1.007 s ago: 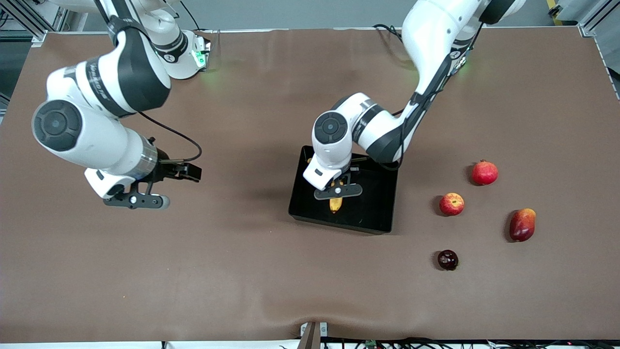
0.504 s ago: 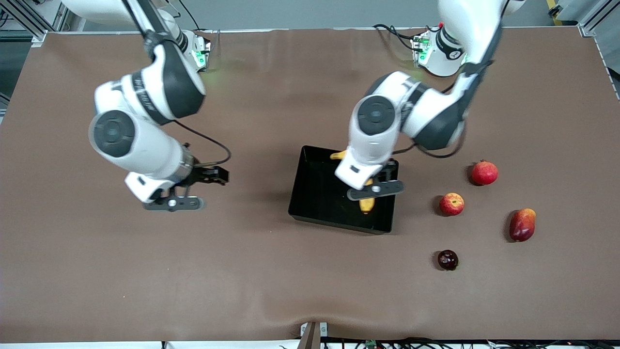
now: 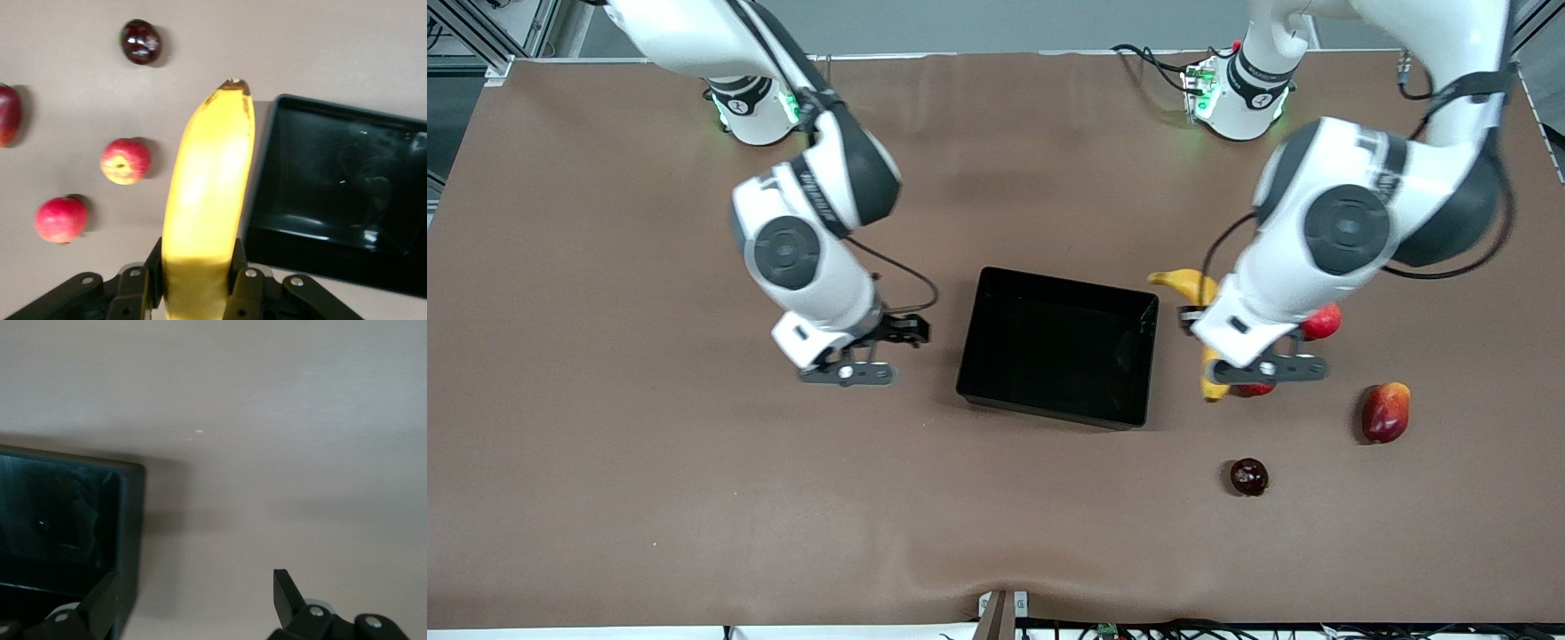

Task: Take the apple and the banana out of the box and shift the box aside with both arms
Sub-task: 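Carry the banana toward the mango while the right gripper grips the tray rim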

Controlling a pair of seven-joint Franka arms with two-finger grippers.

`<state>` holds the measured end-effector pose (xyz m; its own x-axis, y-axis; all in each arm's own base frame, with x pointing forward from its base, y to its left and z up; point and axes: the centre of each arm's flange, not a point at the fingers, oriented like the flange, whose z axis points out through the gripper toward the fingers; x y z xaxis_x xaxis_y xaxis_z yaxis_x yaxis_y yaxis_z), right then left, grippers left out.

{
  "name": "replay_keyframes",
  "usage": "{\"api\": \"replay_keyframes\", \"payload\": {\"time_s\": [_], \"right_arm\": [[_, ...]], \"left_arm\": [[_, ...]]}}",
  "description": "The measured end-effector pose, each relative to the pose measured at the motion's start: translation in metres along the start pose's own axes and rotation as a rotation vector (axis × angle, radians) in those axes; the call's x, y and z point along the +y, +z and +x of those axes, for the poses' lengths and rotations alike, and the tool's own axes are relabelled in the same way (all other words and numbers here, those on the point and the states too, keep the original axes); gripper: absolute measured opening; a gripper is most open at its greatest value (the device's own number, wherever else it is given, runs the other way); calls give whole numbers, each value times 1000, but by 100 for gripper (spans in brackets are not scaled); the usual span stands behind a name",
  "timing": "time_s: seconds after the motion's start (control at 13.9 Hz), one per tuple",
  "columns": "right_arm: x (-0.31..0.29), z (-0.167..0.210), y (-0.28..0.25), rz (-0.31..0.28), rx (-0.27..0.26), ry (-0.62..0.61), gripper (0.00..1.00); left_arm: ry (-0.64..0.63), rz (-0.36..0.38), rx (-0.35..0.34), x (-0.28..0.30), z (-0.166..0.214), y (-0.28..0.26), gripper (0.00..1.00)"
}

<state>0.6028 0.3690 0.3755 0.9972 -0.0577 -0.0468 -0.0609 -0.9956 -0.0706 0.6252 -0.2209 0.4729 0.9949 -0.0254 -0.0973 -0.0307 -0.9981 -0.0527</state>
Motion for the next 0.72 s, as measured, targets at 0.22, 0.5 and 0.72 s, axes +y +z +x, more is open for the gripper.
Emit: {"api": "replay_keyframes", "payload": {"time_s": [0.22,0.5,0.72], "right_arm": [[-36,-15,45,-1,4,75,100],[-71,-38,93,-8,1,137,100],[-83,-48,106,-12,-1,136,100]], "left_arm": [[51,-2,-25,-46,10,4,40],[106,-3,-63,-85,15,11,40],[144,0,-92,-123,18,23,40]]}}
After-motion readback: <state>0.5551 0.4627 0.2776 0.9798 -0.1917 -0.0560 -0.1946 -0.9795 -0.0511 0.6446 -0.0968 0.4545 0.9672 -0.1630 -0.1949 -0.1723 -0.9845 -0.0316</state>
